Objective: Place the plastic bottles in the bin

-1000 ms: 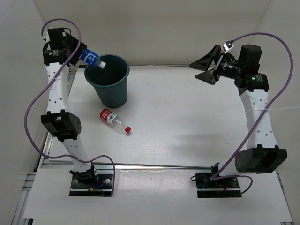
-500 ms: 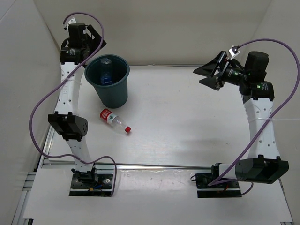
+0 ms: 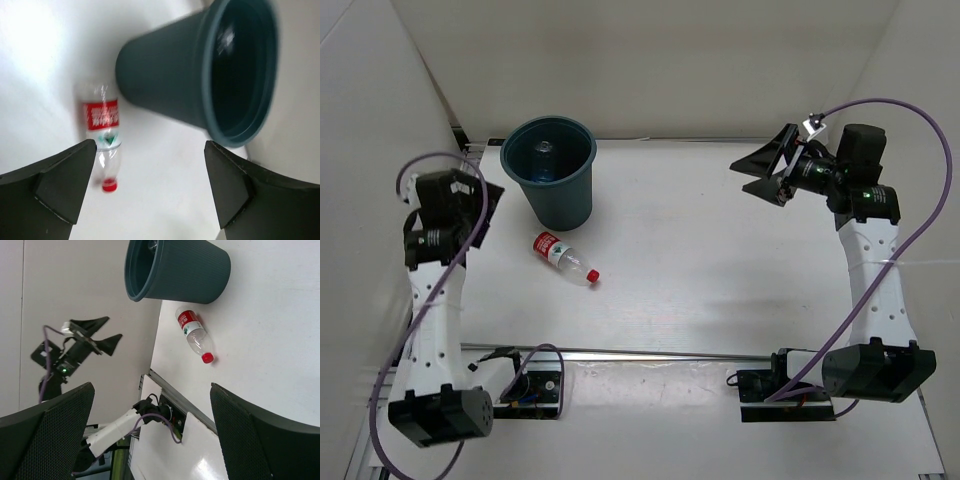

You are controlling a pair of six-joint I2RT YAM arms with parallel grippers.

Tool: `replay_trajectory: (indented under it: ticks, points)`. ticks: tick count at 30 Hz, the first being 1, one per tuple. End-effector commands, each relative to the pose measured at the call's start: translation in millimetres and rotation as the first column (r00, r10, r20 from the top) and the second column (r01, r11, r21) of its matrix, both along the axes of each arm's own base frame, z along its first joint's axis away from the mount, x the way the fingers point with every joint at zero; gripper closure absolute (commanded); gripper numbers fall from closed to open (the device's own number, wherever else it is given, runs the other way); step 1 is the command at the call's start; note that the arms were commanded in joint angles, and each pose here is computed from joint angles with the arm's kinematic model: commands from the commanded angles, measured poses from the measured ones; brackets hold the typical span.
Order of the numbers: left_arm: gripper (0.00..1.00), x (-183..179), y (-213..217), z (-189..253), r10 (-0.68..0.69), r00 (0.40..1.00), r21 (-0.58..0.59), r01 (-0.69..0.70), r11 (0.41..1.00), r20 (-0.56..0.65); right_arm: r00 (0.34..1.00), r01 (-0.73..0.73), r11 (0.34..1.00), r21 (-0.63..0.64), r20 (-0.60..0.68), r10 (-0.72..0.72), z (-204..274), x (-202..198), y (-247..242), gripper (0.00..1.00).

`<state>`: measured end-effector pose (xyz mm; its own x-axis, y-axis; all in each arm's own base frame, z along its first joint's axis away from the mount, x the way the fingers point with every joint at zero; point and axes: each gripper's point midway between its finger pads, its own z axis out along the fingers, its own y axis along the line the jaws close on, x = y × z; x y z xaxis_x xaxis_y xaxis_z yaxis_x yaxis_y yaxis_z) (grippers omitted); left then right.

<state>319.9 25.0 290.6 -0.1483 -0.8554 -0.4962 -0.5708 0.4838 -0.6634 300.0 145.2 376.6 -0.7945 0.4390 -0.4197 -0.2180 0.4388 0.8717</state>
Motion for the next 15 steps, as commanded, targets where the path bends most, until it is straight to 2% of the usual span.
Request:
replay_trajectory:
  ticks: [1,4,8,13,15]
  points:
    - [0.00,2.2,-29.8,-34.2,-0.165,0.986,-0.109,0.165,0.980,0.006,0.998,-0.016,1.000,-0.002,0.054,0.016,8.1,-8.4,0.6,0.00]
    - [0.00,-3.3,-47.8,-65.5,-0.245,0.969,-0.150,0.239,0.959,-0.023,0.999,-0.026,1.000,0.003,0.036,0.026,3.1,-7.3,1.4,0.00]
    - [0.00,-32.8,-56.4,-145.6,-0.239,0.951,-0.244,0.188,0.951,-0.197,0.998,-0.043,0.999,0.010,0.038,0.042,5.6,-7.6,2.8,0.00]
    - [0.00,-43.4,-70.1,-191.4,-0.299,0.923,-0.359,0.201,0.912,-0.243,0.997,-0.057,0.998,0.003,0.059,0.057,11.3,-7.9,3.2,0.00]
    - [0.00,-39.8,-75.4,-197.2,-0.319,0.917,-0.358,0.221,0.907,-0.240,0.996,-0.059,0.998,-0.002,0.066,0.059,11.0,-7.8,3.0,0.00]
